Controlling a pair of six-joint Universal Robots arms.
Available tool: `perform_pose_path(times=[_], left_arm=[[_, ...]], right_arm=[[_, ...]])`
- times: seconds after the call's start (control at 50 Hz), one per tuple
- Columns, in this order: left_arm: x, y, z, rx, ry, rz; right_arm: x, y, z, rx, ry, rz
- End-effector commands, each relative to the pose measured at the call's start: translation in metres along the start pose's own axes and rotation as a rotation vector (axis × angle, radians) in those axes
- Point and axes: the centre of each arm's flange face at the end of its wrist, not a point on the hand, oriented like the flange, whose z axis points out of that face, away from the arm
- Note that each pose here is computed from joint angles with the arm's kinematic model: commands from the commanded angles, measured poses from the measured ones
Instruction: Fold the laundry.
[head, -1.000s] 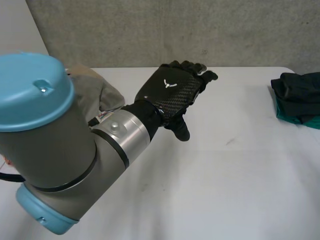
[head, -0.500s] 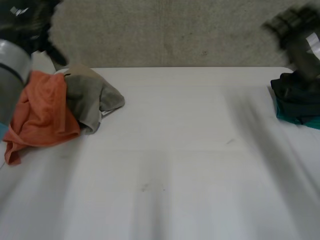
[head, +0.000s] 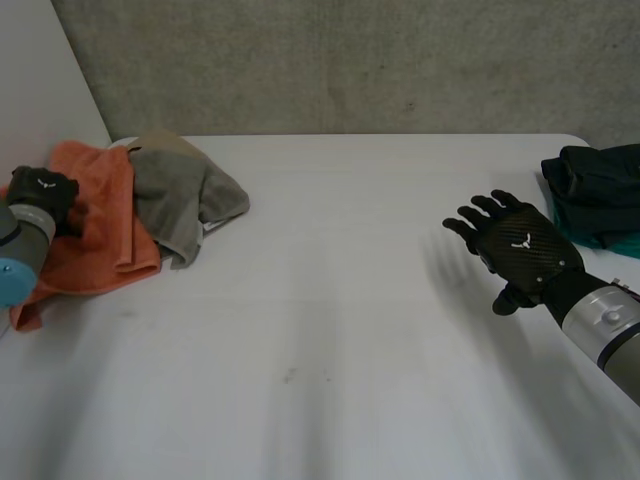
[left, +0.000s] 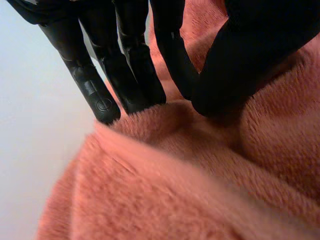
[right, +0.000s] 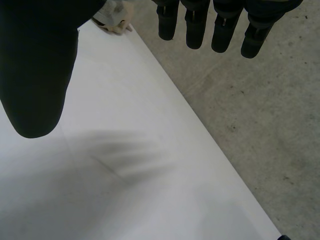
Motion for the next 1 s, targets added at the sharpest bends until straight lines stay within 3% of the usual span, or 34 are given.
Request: perform_pose_path(times=[0.02,0.14,0.18,0.24,0.28,0.34,0.52,0.6,0.8,1.0], left_arm=[[0.002,-0.120,-0.074,0.279,0.015,-0.168],[0.016,-0.184,-0.136,0.443,0.123,-0.357],[0.037,-0.202,-0.164,0.483,0.231,-0.455],[0.068,-0.220,-0.200,0.528,0.363,-0.518],[0.072,-0.223,-0.205,0.539,0.366,-0.514],[0.063,-0.208,-0.185,0.489,0.294,-0.471],[0.016,-0.108,-0.092,0.205,0.018,-0.044],[0.000,-0.057,-0.051,0.088,-0.047,0.086],[0.016,0.008,-0.002,-0.026,-0.043,0.204],[0.009,-0.003,0.005,0.002,-0.162,0.218]], right_arm=[[0.004,-0.003,0.000,0.007,0.022,-0.005],[0.012,-0.002,0.000,-0.033,0.090,-0.010],[0.014,-0.001,0.000,-0.040,0.104,-0.011],[0.016,-0.002,0.000,-0.044,0.116,-0.012],[0.016,-0.002,0.000,-0.045,0.117,-0.012],[0.014,-0.001,-0.001,-0.046,0.109,-0.008],[0.012,-0.001,0.000,-0.041,0.099,-0.008],[0.012,-0.001,0.000,-0.043,0.096,-0.006],[0.010,0.001,-0.001,-0.049,0.091,-0.003],[0.011,0.002,-0.001,-0.052,0.096,-0.004]])
